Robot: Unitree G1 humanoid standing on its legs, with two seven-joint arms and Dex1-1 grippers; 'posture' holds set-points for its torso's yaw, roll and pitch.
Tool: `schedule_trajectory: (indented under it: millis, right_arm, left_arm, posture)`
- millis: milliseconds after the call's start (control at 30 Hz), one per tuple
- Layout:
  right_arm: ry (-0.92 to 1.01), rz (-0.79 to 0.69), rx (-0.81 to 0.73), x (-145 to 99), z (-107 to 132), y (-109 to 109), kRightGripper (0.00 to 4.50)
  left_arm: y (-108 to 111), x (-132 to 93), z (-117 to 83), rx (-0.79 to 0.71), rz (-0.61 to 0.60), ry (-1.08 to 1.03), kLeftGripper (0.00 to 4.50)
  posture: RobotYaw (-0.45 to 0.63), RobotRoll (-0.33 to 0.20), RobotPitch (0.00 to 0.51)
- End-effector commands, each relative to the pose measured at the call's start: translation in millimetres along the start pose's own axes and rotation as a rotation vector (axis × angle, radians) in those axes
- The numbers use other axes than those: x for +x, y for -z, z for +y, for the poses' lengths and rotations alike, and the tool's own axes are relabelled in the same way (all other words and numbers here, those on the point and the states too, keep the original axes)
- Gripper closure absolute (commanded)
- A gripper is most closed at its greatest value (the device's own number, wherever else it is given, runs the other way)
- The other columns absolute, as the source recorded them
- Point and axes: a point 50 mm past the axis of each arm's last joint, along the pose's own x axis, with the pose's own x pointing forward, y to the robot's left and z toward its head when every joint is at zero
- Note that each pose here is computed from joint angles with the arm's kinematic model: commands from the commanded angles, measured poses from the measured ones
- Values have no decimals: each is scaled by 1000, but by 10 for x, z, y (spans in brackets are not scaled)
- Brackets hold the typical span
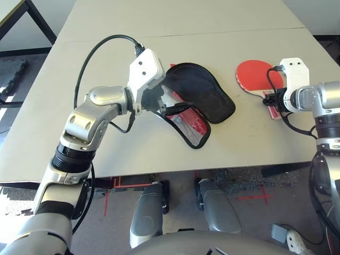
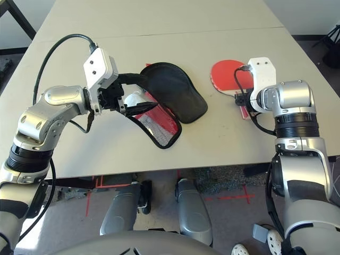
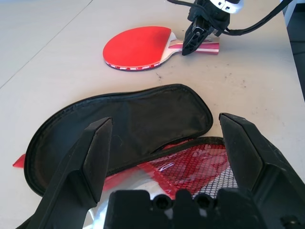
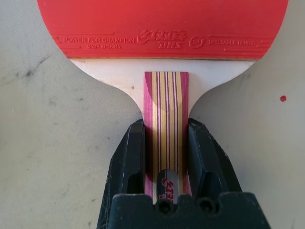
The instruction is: Store the ping-pong paddle in its case and zip it.
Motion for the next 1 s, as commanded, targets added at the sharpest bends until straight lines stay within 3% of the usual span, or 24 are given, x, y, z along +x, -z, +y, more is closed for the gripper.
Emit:
schedule_trajectory:
  millis: [33,233,533,700,1000]
  right_arm:
    - [62,-58,-87,-57,-49,-51,3455]
    - [40,-232,-200,-211,55,-296,3455]
    - [-150,-355,-296,-340,602,-483,3455]
    - [-260,-359,-325,-332,933,-452,3455]
    - [-357,-282,-369,-159,1262,-318,3455]
  left_arm:
    - [15,-9,-4,5,16,1,0]
    - [28,1,0,2,18,3,0]
    - [31,-9,-3,6,24,-4,0]
    - [26,-40,-9,9,28,-17,0]
    - [22,-88,-10,10,37,-52,0]
  posture:
    - [-4,0,206]
    - [-8,0,202]
    - [20,0,205]
    - [43,0,209]
    - [81,0,210]
